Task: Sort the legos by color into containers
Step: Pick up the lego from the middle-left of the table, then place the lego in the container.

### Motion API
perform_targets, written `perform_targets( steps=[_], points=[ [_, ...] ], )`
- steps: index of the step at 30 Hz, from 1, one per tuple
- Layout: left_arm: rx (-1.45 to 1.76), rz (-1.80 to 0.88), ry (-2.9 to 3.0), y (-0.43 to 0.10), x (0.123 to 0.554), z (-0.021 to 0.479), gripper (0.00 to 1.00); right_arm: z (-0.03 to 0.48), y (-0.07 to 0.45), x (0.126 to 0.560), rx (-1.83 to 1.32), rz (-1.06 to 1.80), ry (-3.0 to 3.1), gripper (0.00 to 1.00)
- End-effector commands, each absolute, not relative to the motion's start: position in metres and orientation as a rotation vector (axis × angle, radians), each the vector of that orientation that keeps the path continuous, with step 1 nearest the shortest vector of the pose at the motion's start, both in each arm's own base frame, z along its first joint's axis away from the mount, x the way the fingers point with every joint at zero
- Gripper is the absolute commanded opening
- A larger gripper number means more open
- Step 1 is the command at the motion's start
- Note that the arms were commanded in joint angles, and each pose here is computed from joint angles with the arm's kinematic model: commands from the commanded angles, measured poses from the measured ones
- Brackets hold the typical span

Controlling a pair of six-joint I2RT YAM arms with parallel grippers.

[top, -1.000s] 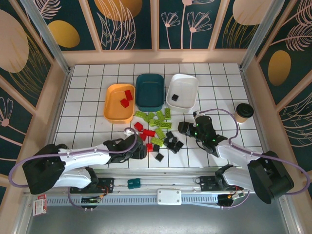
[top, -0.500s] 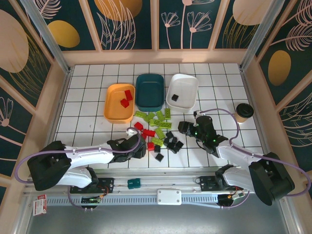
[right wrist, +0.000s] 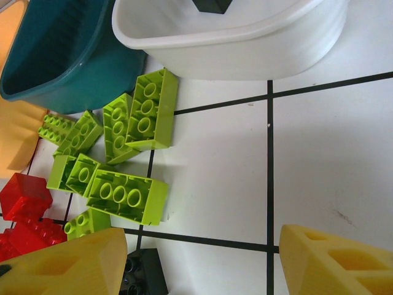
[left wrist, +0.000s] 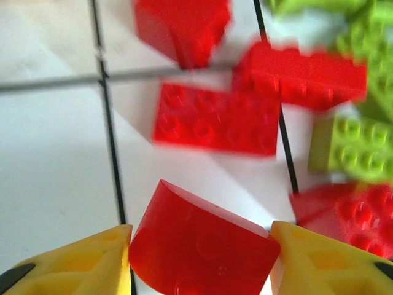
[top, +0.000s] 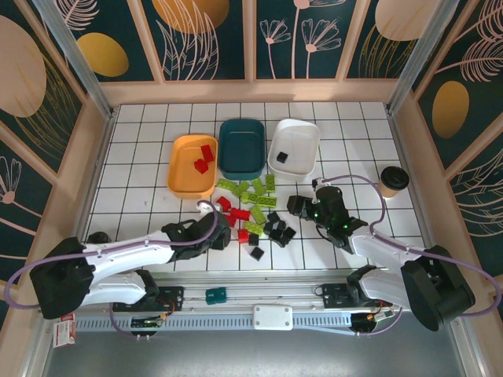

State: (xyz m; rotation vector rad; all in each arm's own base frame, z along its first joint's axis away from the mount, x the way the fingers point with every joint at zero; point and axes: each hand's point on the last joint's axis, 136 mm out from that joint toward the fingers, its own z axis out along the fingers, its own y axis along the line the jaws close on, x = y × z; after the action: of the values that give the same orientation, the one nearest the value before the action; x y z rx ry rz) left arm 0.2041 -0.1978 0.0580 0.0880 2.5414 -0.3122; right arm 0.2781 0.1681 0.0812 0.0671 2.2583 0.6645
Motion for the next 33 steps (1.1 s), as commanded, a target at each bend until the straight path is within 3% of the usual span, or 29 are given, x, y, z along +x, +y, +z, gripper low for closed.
perform_targets(
  steps=[1, 8, 16, 22, 25, 33],
  points=[
    [-0.027, -0.248, 2.433, -0.172, 0.237, 0.092, 0.5, 0.087, 0.17, 0.28, 0.079, 0.672, 2.235, 0.67],
    [-0.242, -0.235, 2.253, -0.14, 0.32, 0.143, 0.51, 0.087, 0.172, 0.281, 0.077, 0.678, 2.241, 0.67],
    [-0.397, -0.22, 2.219, -0.116, 0.396, 0.138, 0.52, 0.089, 0.17, 0.273, 0.059, 0.68, 2.251, 0.67],
    [-0.42, -0.23, 2.256, -0.116, 0.421, 0.123, 0.69, 0.086, 0.182, 0.25, -0.061, 0.659, 2.312, 0.67],
    [-0.405, -0.318, 2.215, -0.128, 0.429, 0.148, 0.8, 0.077, 0.189, 0.236, -0.122, 0.648, 2.363, 0.67],
    [-0.308, -0.571, 2.135, -0.157, 0.387, 0.199, 0.98, 0.092, 0.237, 0.203, -0.345, 0.711, 2.324, 0.67]
  ],
)
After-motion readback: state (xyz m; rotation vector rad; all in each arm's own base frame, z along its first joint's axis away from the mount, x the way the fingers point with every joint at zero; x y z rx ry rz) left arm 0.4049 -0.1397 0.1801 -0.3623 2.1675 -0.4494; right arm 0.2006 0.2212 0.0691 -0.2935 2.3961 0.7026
